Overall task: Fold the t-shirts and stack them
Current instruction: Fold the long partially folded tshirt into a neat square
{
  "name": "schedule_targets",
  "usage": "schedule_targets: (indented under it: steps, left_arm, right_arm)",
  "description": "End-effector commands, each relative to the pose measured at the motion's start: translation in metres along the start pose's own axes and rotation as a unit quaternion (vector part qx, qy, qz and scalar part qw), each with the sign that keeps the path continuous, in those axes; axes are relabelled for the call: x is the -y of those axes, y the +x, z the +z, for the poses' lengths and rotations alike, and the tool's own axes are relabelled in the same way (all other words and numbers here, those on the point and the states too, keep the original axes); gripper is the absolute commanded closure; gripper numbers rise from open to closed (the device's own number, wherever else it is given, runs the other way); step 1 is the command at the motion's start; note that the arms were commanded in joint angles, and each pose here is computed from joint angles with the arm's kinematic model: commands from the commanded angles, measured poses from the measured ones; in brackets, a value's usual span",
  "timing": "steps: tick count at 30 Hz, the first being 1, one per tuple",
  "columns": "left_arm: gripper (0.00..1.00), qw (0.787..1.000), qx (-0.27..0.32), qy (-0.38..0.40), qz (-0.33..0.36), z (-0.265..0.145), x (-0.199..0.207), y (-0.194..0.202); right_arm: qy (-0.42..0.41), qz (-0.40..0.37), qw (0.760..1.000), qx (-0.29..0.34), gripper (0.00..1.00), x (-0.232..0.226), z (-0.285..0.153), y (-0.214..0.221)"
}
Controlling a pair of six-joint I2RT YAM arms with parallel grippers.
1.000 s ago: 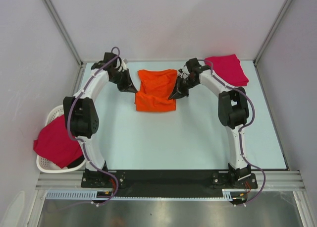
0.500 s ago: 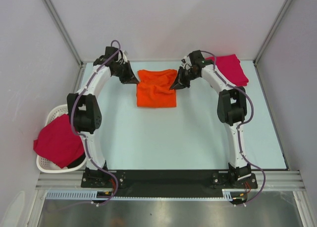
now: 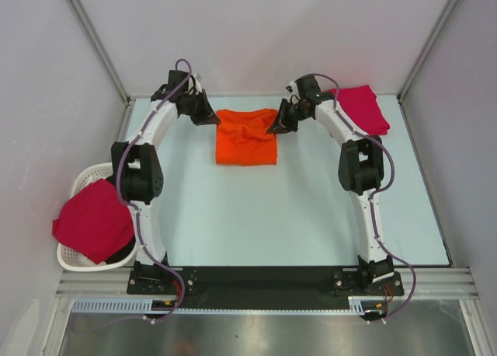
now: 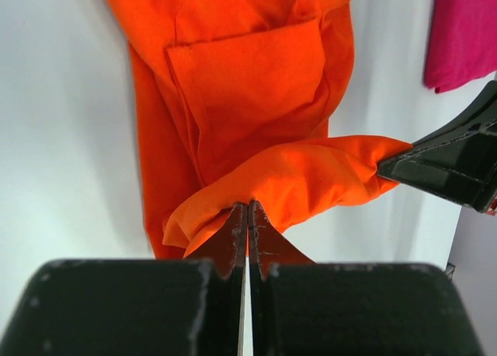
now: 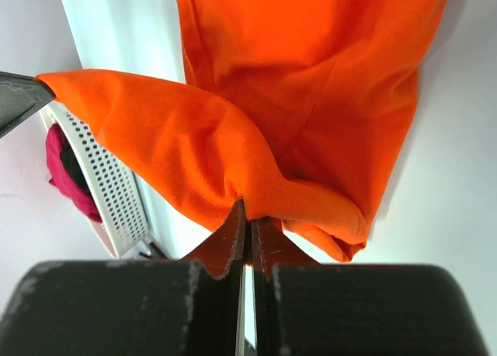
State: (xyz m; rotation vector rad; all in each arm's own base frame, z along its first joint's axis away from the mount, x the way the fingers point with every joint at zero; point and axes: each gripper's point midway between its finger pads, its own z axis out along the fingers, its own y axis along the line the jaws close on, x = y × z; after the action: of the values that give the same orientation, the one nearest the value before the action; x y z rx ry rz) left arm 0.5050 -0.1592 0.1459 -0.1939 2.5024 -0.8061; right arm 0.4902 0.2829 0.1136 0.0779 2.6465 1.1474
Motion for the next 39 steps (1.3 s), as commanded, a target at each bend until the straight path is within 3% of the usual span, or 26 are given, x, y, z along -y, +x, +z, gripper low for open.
schedule_targets:
  steps: [1, 14, 20, 21, 22, 23, 24, 27, 35, 39]
  left_arm:
    - [1.0, 0.998, 0.056, 0.031, 0.011, 0.002, 0.023, -0.035]
    - [1.0, 0.997, 0.069, 0.039, -0.015, 0.038, 0.018, -0.061]
    - [0.99, 0.995, 0.082, 0.045, -0.02, 0.047, 0.02, -0.078]
    - [0.92, 0.995, 0.083, 0.046, -0.021, 0.048, 0.021, -0.08]
    - [0.76, 0.995, 0.079, 0.044, -0.029, 0.052, 0.017, -0.079]
    - [0.44, 0.995, 0.081, 0.045, -0.029, 0.053, 0.018, -0.081]
    - [0.3, 0.995, 0.079, 0.044, -0.03, 0.053, 0.017, -0.08]
    - [0.01, 0.996, 0.072, 0.031, -0.03, 0.057, 0.011, -0.074]
    - [0.0, 0.996, 0.069, 0.054, -0.006, 0.03, 0.031, -0.067]
    - [0.0, 0.996, 0.06, 0.073, 0.006, 0.018, 0.047, -0.055]
  right_arm:
    - [-0.013, -0.045, 0.996, 0.074, 1.0, -0.015, -0.013, -0.042]
    - [-0.016, -0.056, 0.99, 0.127, 0.96, 0.004, 0.003, -0.085]
    - [-0.021, -0.055, 0.99, 0.128, 0.78, 0.015, 0.018, -0.09]
    - [-0.019, -0.048, 0.991, 0.126, 0.71, 0.02, 0.024, -0.089]
    - [-0.015, -0.046, 0.991, 0.129, 0.47, 0.023, 0.025, -0.091]
    - [-0.012, -0.045, 0.99, 0.131, 0.27, 0.026, 0.027, -0.092]
    - [-0.009, -0.044, 0.99, 0.133, 0.01, 0.029, 0.03, -0.093]
    - [0.001, -0.042, 0.988, 0.146, 0.0, 0.033, 0.03, -0.099]
    - [0.029, -0.099, 0.967, 0.233, 0.0, 0.001, -0.025, -0.132]
    - [0.037, -0.103, 0.967, 0.23, 0.0, -0.002, -0.037, -0.126]
